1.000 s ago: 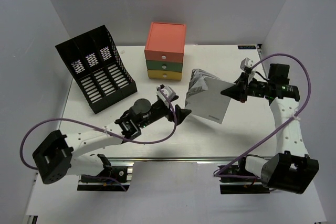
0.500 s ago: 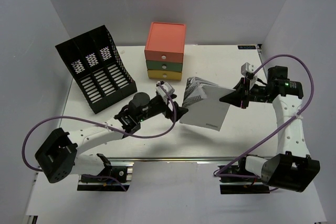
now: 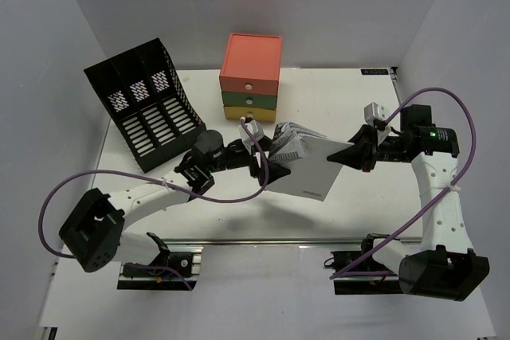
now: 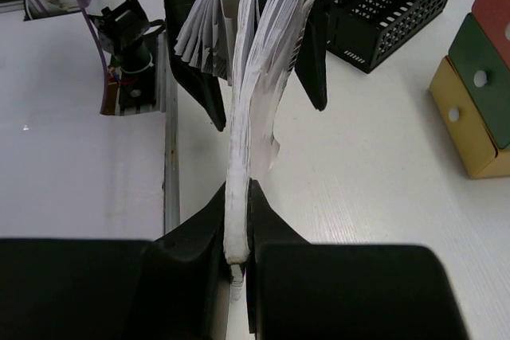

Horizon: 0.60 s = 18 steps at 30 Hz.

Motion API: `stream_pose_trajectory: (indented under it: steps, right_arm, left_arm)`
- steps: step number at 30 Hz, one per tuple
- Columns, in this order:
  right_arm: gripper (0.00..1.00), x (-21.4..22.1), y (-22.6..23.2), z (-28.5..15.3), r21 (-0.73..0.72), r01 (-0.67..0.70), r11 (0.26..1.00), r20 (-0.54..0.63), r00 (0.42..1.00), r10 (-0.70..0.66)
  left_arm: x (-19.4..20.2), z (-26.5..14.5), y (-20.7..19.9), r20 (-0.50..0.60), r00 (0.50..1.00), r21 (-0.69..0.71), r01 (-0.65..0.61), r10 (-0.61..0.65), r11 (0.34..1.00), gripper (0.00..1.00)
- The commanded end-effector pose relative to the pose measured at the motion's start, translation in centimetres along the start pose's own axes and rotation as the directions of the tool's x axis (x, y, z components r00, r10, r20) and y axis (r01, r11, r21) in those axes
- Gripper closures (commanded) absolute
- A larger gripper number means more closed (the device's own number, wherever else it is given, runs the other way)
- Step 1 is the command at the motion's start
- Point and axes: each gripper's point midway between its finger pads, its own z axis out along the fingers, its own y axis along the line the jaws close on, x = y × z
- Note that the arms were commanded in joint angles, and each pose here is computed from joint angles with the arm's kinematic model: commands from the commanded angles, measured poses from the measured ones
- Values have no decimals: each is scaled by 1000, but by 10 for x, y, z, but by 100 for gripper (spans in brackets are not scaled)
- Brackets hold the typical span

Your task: Organize the desk

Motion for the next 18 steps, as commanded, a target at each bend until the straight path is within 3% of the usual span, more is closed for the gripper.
stream_pose_trajectory:
  steps: [1,2,5,6,10,14,16,17,18]
  right_arm:
    - [100,-19,14,5,-52,27,998,93,995,-22]
    - [100,-16,13,5,-48,25,999,80,997,-21]
    - [100,-12,10,5,-43,23,999,61,998,-20]
    - [100,-9,10,5,-39,23,999,49,999,-21]
    - [100,-2,3,4,-19,-9,1000,19,1000,9]
    - [100,5,-8,4,2,12,1000,3,1000,-12]
    - [87,7,-9,4,12,-1,1000,-4,1000,1]
    - [63,7,-12,4,19,14,1000,-10,1000,-14]
    - [51,8,-13,3,26,19,999,-16,1000,-19]
  left_arm:
    - [-30,1,-33,76,997,203,-22,6,979,2]
    - [-33,-1,-36,78,997,233,-23,5,972,3]
    - [-32,0,-41,47,999,290,-10,-4,957,22]
    - [-27,0,-42,18,1000,300,13,-19,954,35]
    - [-24,-2,-40,-10,999,297,38,-36,954,75]
    - [-25,-5,-41,-8,999,282,50,-50,958,91]
    - [-26,-6,-34,-18,998,247,67,-65,967,100]
    - [-25,-7,-32,-33,997,226,82,-77,971,100]
    - [-27,-6,-25,-28,996,181,84,-80,980,100]
